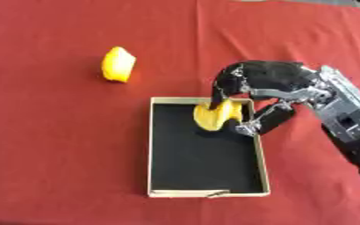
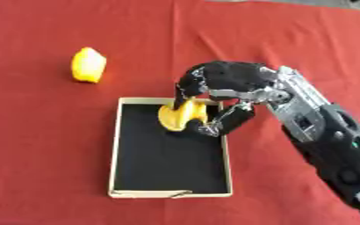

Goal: Pick up objects on the table and place them in the box.

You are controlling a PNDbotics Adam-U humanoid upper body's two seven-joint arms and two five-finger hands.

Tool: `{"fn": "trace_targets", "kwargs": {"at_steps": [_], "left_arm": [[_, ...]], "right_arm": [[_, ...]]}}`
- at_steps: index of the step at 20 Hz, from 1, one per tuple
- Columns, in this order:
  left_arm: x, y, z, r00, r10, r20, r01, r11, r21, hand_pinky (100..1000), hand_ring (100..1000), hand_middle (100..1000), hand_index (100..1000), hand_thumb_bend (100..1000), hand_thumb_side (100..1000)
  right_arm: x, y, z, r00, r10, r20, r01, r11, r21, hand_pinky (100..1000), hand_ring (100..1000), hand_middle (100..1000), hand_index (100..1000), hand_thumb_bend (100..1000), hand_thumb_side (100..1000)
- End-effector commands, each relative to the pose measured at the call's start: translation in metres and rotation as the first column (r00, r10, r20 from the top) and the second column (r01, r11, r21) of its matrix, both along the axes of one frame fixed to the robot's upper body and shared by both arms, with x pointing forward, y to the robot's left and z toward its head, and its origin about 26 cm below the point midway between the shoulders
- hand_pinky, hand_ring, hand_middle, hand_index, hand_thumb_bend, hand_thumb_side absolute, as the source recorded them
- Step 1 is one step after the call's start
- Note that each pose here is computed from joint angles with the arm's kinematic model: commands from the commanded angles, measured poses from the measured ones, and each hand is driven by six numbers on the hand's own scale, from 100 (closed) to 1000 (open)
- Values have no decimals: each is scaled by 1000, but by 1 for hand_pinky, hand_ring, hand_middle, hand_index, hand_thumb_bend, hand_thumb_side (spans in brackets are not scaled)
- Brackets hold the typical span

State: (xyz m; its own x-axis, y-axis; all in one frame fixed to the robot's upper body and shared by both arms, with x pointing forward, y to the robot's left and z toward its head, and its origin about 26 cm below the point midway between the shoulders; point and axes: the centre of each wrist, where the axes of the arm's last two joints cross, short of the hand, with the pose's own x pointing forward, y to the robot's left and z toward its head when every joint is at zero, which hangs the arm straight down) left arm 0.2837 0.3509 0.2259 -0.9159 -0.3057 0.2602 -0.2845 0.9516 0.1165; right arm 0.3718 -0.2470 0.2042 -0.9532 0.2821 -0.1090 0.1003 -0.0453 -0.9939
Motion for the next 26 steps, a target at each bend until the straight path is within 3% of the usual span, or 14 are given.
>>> {"fn": "trace_targets", "kwargs": {"at_steps": [1, 4, 5, 6, 7, 11, 14, 15, 16, 21, 24, 26], "left_arm": [[-4, 2, 7, 1000, 9, 17, -9, 1000, 21, 872, 801, 850, 899, 100, 650], [-4, 3, 7, 1000, 12, 13, -12, 1000, 19, 872, 801, 851, 899, 100, 650], [-4, 3, 7, 1000, 13, 12, -13, 1000, 19, 872, 801, 851, 899, 100, 650], [-4, 3, 6, 1000, 13, 11, -14, 1000, 20, 873, 801, 851, 899, 100, 650], [-4, 3, 6, 1000, 14, 9, -14, 1000, 20, 873, 801, 851, 900, 100, 650], [-4, 3, 6, 1000, 16, 4, -16, 1000, 26, 872, 802, 852, 900, 100, 650], [-4, 4, 7, 1000, 16, 2, -16, 999, 31, 872, 801, 851, 900, 100, 650], [-4, 4, 7, 1000, 15, 1, -15, 999, 32, 872, 801, 851, 900, 100, 650], [-4, 4, 7, 1000, 14, 2, -14, 999, 35, 872, 802, 851, 900, 100, 649], [-3, 3, 17, 1000, 10, 11, -11, 997, 76, 870, 803, 849, 900, 100, 647], [-3, 4, 31, 999, 37, 10, -38, 988, 147, 868, 805, 846, 899, 100, 632], [-5, 7, 43, 997, 81, -1, -79, 974, 215, 866, 806, 843, 895, 100, 598]], "right_arm": [[-7, 4, 8, 987, 146, 61, -125, 955, -268, 907, 963, 808, 911, 100, 324], [-15, 7, 11, 983, 167, 76, -138, 948, -288, 949, 1000, 864, 941, 100, 269], [-18, 8, 13, 981, 176, 85, -146, 948, -283, 956, 1000, 876, 949, 100, 357], [-22, 8, 16, 978, 187, 95, -156, 950, -272, 973, 1000, 896, 961, 100, 511], [-25, 9, 20, 974, 200, 106, -167, 951, -259, 983, 1000, 903, 968, 100, 555], [-41, 10, 37, 952, 257, 165, -227, 957, -181, 969, 1000, 886, 967, 100, 460], [-51, 3, 54, 937, 268, 225, -249, 962, -108, 935, 1000, 878, 963, 100, 240], [-53, -1, 59, 933, 265, 243, -253, 964, -83, 935, 1000, 878, 963, 100, 240], [-55, -5, 63, 931, 260, 257, -254, 966, -57, 921, 1000, 876, 961, 100, 104], [-60, -33, 72, 944, 162, 288, -205, 971, 125, 910, 984, 848, 939, 100, 100], [-72, -65, 87, 961, 74, 265, -183, 890, 417, 918, 972, 820, 895, 100, 100], [-81, -80, 93, 972, 40, 233, -162, 834, 528, 916, 961, 809, 884, 100, 143]]}}
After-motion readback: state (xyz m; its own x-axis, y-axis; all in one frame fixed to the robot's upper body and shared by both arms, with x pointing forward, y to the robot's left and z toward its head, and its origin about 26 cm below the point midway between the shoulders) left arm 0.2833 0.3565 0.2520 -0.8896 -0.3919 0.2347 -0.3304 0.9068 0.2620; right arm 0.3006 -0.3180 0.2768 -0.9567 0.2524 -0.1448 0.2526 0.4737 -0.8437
